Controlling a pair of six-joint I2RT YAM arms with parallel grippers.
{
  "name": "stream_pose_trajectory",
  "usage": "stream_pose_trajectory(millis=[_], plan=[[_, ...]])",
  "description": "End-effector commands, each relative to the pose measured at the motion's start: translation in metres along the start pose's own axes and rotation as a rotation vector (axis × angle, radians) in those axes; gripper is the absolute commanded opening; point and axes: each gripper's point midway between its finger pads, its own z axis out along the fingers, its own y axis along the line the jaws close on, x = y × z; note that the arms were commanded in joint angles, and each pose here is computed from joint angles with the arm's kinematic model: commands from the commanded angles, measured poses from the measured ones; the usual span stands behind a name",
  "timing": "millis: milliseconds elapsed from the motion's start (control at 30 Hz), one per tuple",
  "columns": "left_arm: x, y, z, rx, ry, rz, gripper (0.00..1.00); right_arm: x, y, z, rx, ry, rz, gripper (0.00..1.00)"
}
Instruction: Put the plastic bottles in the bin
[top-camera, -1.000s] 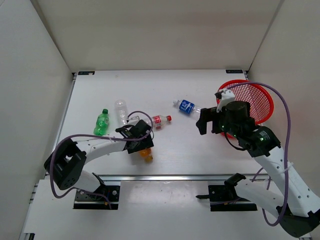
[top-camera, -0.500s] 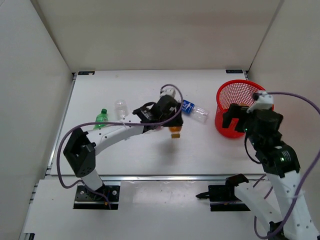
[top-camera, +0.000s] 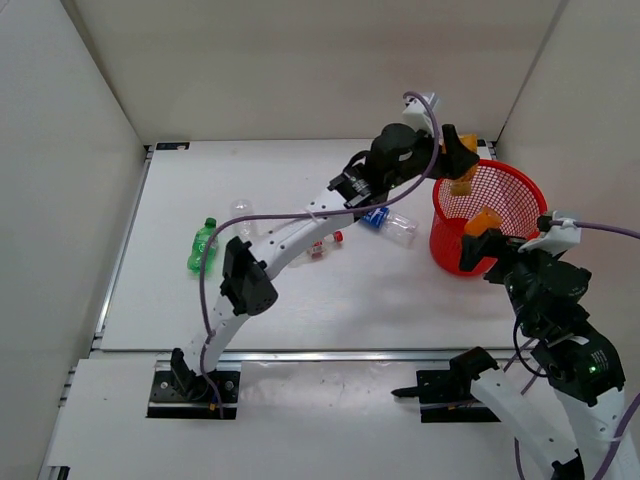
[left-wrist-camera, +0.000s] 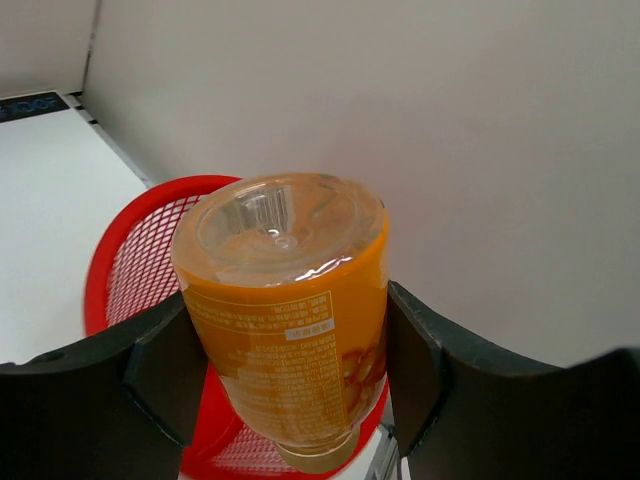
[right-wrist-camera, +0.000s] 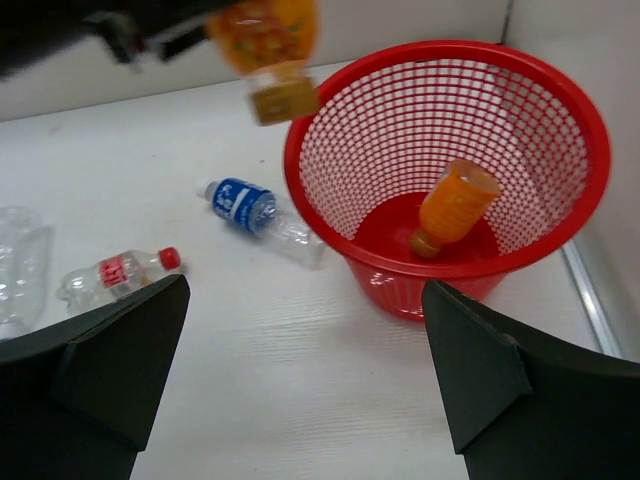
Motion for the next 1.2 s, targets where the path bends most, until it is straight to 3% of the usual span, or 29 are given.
stream_pose_trajectory(millis=[0, 133, 167, 200, 233, 367, 467, 533, 600, 633, 667, 767, 833, 867, 900, 933, 1033, 1167], plan=[[-0.003, -0.040, 0.015, 0.140, -0.080, -0.033, 0.46, -0.004, 0.014, -0.004, -0.058, -0.019, 0.047, 0.99], [0.014, -0.046, 0.026, 0.099, -0.133, 0.028, 0.61, -0.002, 0.021, -0.007, -0.083, -0.013, 0.090, 0.99], [0.010, -0.051, 0.027, 0.118, -0.155, 0.028, 0.71, -0.002, 0.024, -0.009, -0.098, -0.020, 0.109, 0.99], [0.011, -0.050, 0.027, 0.118, -0.148, 0.023, 0.93, -0.002, 0.031, -0.011, -0.137, -0.021, 0.121, 1.00], [0.006, -0.048, 0.026, 0.118, -0.152, 0.022, 0.99, 0.002, 0.037, -0.012, -0.172, -0.010, 0.120, 0.99], [-0.018, -0.049, 0.005, 0.085, -0.130, 0.099, 0.99, 0.003, 0.045, -0.013, -0.191, 0.021, 0.083, 0.99], [-0.037, -0.040, -0.031, -0.018, -0.079, 0.206, 0.99, 0.009, 0.055, -0.002, -0.162, 0.087, -0.062, 1.00], [-0.030, 0.008, -0.064, -0.156, 0.033, 0.223, 0.99, 0.014, 0.065, 0.017, -0.141, 0.129, -0.161, 0.99], [-0.044, 0.040, -0.126, -0.289, 0.075, 0.211, 0.98, 0.019, 0.076, 0.029, -0.213, 0.157, -0.227, 0.99], [-0.017, 0.086, -0.145, -0.397, 0.155, 0.212, 0.99, 0.025, 0.080, 0.042, -0.233, 0.185, -0.223, 0.99], [-0.039, 0.088, -0.182, -0.459, 0.099, 0.207, 0.98, 0.028, 0.068, 0.054, -0.203, 0.191, -0.224, 0.99], [-0.012, 0.159, -0.280, -0.719, 0.136, 0.169, 0.98, 0.054, 0.071, 0.086, -0.309, 0.299, -0.195, 0.99], [-0.005, 0.178, -0.341, -0.796, 0.137, 0.068, 0.99, 0.069, 0.081, 0.100, -0.375, 0.357, -0.191, 0.99], [0.014, 0.204, -0.365, -0.877, 0.177, 0.041, 0.99, 0.076, 0.092, 0.105, -0.390, 0.376, -0.222, 0.99], [0.012, 0.200, -0.385, -0.884, 0.152, 0.020, 0.99, 0.075, 0.093, 0.113, -0.359, 0.357, -0.277, 0.99], [0.024, 0.212, -0.409, -0.943, 0.155, -0.008, 0.99, 0.084, 0.103, 0.121, -0.335, 0.359, -0.408, 0.99], [0.038, 0.231, -0.460, -1.065, 0.169, -0.069, 0.99, 0.089, 0.148, 0.137, -0.377, 0.339, -0.641, 0.99], [0.043, 0.230, -0.484, -1.075, 0.103, -0.115, 0.98, 0.125, 0.175, 0.182, -0.457, 0.460, -0.689, 0.99]])
